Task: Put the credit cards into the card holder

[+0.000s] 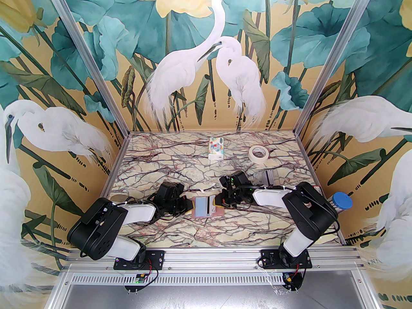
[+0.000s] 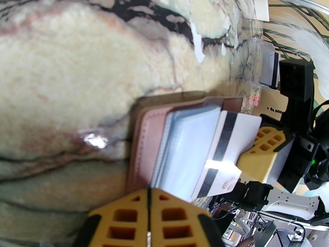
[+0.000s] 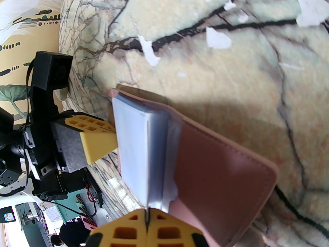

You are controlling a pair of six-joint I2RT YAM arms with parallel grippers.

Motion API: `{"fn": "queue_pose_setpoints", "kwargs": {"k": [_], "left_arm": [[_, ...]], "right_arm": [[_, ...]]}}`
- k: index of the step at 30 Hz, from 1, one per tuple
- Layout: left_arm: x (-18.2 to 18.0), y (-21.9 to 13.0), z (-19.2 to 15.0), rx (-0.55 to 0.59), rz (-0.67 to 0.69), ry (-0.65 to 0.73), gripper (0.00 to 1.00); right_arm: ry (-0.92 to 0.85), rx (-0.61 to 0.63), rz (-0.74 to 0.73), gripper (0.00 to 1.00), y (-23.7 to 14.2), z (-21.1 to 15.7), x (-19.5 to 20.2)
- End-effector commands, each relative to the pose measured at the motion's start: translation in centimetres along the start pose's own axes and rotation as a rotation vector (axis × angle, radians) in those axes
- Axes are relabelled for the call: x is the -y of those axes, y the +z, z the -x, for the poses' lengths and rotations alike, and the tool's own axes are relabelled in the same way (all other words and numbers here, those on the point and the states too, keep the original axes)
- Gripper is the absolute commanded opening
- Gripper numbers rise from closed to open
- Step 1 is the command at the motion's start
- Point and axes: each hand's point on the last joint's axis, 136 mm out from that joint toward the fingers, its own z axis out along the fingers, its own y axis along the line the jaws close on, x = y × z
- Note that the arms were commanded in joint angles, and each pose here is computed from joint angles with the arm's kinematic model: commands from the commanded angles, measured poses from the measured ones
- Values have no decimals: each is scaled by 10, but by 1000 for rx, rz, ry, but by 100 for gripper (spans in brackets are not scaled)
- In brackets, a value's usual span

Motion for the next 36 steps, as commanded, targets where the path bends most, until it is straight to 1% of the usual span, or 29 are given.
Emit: {"fn": "queue_pose_setpoints", "kwargs": {"k": [1,11,28,36], "left_arm": [[-32,4,-16,-30,103,-48,6],[-33,5,-17,-31,107,-50,6],[-32,5,-16,-32,113,-46,5],[-35,6,-17,-38,119,-47,5]], "right_arm": [[16,-25,5,0,5,-7,5],[21,-43,13,0,10,-9,7],[44,-68,-24,0,16,-10,18],[19,-65,-57,0,13,-4,19]]}}
